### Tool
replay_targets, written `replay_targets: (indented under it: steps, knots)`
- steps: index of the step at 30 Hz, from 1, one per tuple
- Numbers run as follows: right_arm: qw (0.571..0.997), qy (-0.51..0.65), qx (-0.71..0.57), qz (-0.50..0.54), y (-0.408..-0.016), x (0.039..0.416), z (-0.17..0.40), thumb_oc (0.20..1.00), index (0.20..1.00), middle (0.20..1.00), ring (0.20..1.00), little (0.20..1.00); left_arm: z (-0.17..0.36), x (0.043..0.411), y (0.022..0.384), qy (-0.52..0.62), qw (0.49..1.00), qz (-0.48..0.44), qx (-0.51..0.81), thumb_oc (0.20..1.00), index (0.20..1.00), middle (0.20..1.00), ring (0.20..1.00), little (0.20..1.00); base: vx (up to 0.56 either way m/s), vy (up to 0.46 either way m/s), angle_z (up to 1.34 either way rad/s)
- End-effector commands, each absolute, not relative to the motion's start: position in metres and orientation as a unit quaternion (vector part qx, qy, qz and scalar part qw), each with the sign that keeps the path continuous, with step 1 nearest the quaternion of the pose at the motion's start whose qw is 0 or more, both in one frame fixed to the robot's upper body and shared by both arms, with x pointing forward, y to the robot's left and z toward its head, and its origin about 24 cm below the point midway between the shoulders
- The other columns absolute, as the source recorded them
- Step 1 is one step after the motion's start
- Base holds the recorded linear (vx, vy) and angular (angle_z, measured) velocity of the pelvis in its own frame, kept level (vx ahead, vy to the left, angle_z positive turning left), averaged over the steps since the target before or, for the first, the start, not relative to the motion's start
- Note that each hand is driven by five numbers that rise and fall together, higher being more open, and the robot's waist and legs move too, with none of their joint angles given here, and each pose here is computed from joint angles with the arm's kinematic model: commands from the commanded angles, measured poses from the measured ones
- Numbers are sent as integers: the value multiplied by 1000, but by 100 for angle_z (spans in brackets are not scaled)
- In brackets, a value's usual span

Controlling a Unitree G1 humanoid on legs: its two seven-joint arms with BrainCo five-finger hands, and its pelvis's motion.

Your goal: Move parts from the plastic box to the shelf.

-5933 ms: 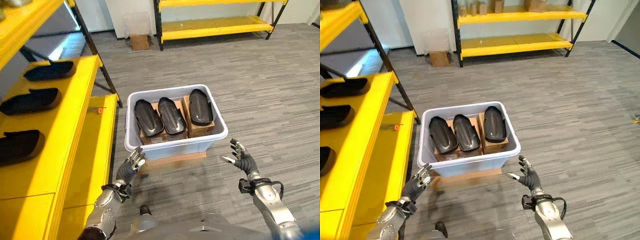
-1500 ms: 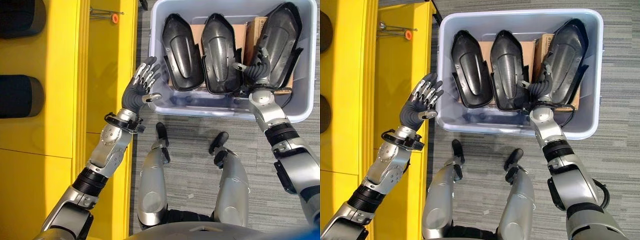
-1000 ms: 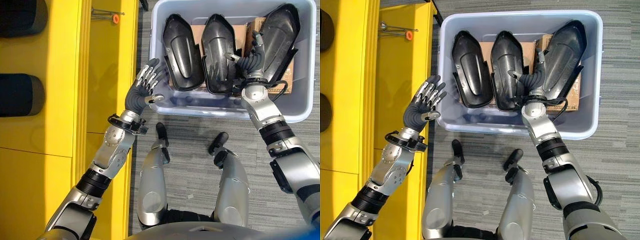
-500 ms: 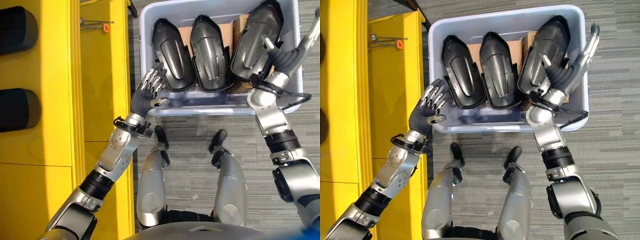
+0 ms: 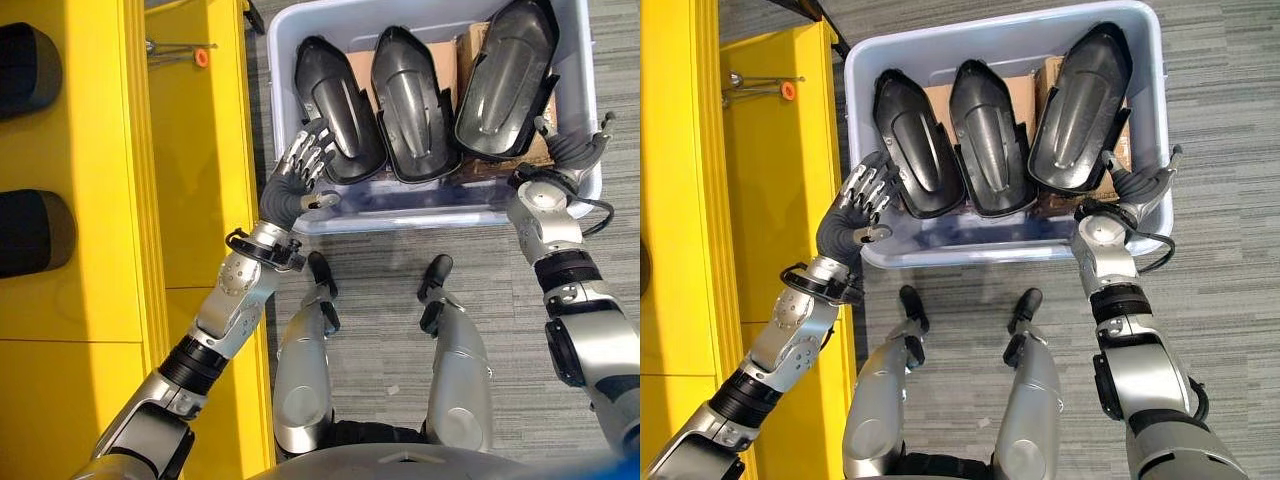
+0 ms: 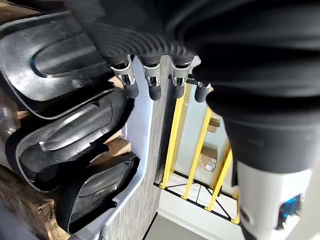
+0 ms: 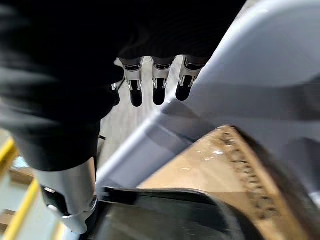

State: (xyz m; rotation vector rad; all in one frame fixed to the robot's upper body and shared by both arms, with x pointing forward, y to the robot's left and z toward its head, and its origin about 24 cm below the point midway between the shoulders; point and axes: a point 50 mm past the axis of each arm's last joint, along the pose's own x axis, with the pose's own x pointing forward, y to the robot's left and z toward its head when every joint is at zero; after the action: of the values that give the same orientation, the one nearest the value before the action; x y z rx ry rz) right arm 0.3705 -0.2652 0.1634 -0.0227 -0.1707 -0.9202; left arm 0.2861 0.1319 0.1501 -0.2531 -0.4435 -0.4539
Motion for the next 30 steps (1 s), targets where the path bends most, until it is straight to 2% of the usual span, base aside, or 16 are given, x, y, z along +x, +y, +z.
replay_targets:
  steps: [1, 6, 9, 12, 16, 19, 25, 27, 30]
  knots:
    - [882, -162, -42, -441, -266, 374, 210, 1000, 1000, 1000, 1000, 1000, 170, 275, 123, -259, 918, -267, -137, 1000, 1000, 1000, 1000, 1000, 1, -8, 5]
    - [850, -206, -138, -465, -265, 372, 228, 1000, 1000, 1000, 1000, 1000, 170, 276, 122, -251, 921, -266, -133, 1000, 1000, 1000, 1000, 1000, 1, -5, 3]
    - [804, -274, -203, -487, -257, 366, 242, 1000, 1000, 1000, 1000, 1000, 170, 276, 124, -249, 921, -264, -139, 1000, 1000, 1000, 1000, 1000, 0, 0, 0]
    - [777, -323, -247, -481, -247, 363, 251, 1000, 1000, 1000, 1000, 1000, 171, 276, 122, -249, 919, -271, -139, 1000, 1000, 1000, 1000, 1000, 0, 0, 0]
    - [758, -327, -323, -463, -239, 364, 247, 1000, 1000, 1000, 1000, 1000, 170, 278, 120, -242, 919, -273, -152, 1000, 1000, 1000, 1000, 1000, 0, 0, 0]
    - [792, -259, -275, -480, -250, 364, 221, 1000, 1000, 1000, 1000, 1000, 169, 279, 126, -245, 917, -265, -172, 1000, 1000, 1000, 1000, 1000, -7, -22, -1]
    - [793, -230, -296, -480, -256, 368, 209, 1000, 1000, 1000, 1000, 1000, 167, 281, 127, -248, 916, -269, -166, 1000, 1000, 1000, 1000, 1000, -3, -6, 0]
    - [815, -192, -253, -485, -262, 369, 200, 1000, 1000, 1000, 1000, 1000, 167, 281, 127, -248, 916, -271, -163, 1000, 1000, 1000, 1000, 1000, -4, -9, -2]
    - [820, -168, -225, -499, -266, 368, 191, 1000, 1000, 1000, 1000, 1000, 167, 281, 127, -249, 916, -270, -161, 1000, 1000, 1000, 1000, 1000, 0, 0, 0]
